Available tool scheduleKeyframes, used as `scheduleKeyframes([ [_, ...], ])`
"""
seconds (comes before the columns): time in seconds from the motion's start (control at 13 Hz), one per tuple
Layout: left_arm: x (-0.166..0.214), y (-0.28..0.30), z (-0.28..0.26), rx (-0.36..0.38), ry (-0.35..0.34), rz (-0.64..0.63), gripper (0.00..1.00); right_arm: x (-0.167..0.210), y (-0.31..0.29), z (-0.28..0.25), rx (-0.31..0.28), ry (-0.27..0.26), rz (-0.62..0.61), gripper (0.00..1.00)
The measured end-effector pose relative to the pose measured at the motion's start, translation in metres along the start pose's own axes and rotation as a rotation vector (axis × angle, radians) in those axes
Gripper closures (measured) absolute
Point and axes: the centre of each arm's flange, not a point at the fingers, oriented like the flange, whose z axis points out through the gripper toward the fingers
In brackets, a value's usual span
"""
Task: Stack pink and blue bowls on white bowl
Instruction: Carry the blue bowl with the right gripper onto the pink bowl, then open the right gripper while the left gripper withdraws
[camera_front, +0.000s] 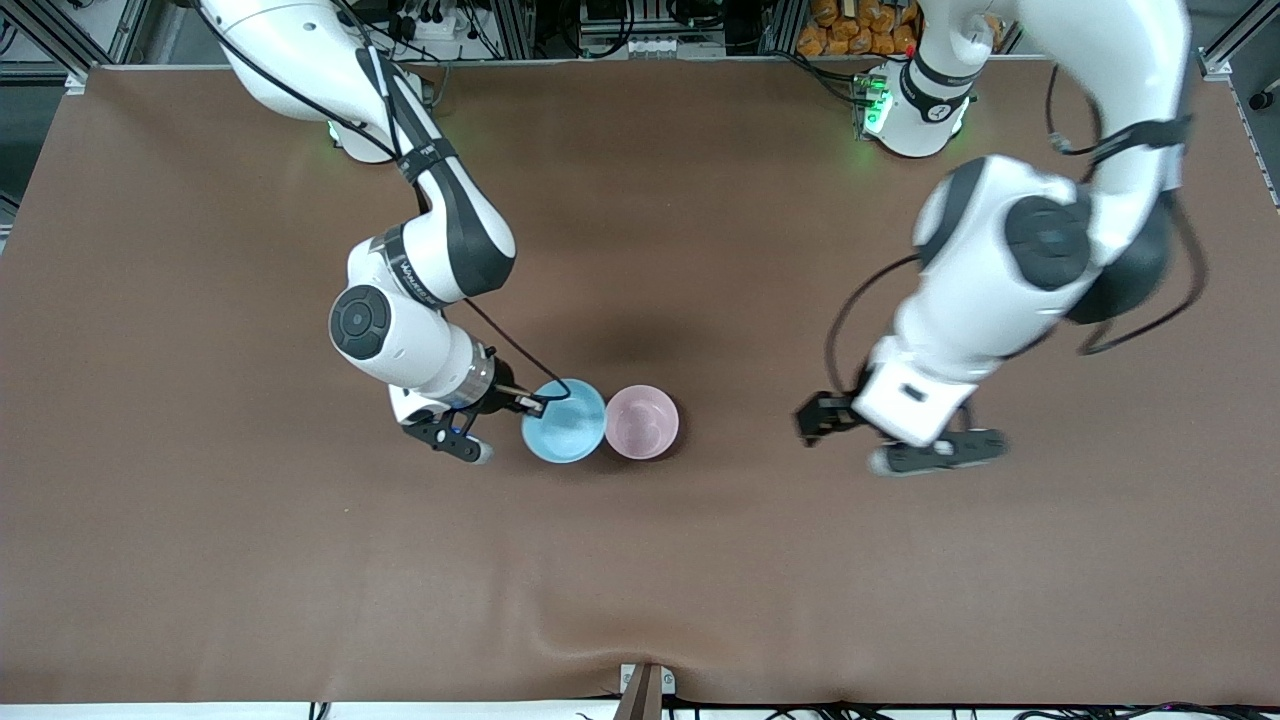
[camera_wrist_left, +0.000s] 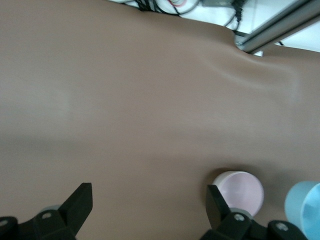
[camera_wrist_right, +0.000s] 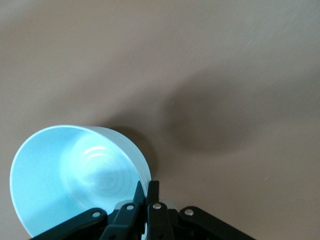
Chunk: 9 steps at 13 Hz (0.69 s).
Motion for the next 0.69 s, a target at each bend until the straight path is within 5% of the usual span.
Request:
scheduleKeyframes([
  [0.69, 0.002, -0.102, -0.106, 0.072, -0.049, 0.095, 0.00, -0.045, -0.041, 0.089, -0.017, 0.020, 0.120, 0.97],
])
